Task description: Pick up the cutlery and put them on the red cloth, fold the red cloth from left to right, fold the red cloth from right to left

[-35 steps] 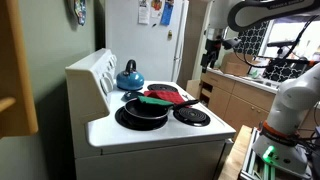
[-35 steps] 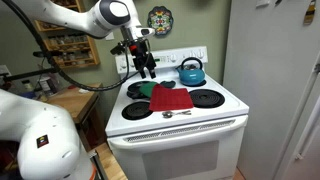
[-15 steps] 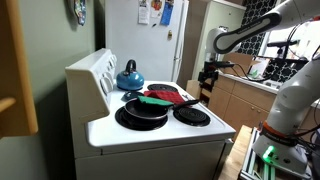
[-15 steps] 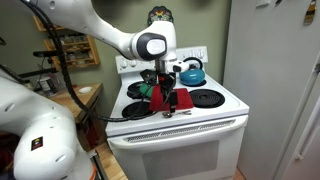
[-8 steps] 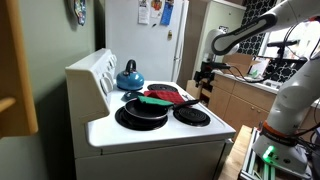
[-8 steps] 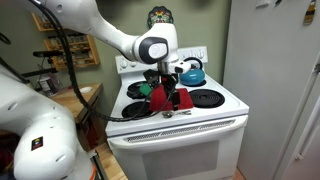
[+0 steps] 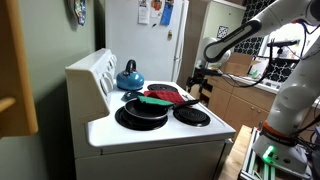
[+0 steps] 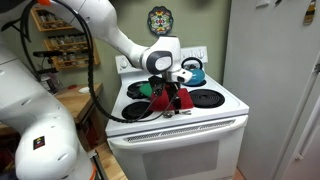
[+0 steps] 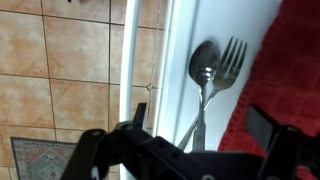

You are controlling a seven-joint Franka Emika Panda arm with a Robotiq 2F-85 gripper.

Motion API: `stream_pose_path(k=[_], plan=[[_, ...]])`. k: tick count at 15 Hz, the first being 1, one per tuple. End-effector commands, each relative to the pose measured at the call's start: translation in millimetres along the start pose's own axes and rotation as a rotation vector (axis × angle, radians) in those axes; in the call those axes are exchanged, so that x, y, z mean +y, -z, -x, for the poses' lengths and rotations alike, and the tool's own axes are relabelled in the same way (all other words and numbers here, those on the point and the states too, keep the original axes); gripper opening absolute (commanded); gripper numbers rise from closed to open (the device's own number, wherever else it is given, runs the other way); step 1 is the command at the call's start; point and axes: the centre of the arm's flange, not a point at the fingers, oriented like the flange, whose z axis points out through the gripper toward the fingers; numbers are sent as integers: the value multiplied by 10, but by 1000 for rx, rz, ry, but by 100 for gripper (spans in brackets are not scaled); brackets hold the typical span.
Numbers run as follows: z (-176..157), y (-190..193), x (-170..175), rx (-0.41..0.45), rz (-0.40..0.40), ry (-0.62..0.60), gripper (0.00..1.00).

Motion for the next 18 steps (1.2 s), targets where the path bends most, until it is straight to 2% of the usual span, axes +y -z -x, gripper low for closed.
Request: stream_pose_path(k=[1,3,8,9,11,13,14,15,16,18], plan=[[-123,-218,-138,-13,-18,-27,93],[-142,-288,-174,-19,-20,-26,67],[-160,-387,-228,-39,-16,-33,40],[-162,-402,-232,-40,-13,-36,42],[-159,-420,-250,-42,-1,-52,63],[-159,-437,-267,-42,5,-64,76],[-159,-444,-276,-43,7,-70,79],[-159,-450,-284,-45,8,-74,77],[-159,-454,-292,-45,9,-79,65],[-163,-460,-303,-47,8,-88,52]])
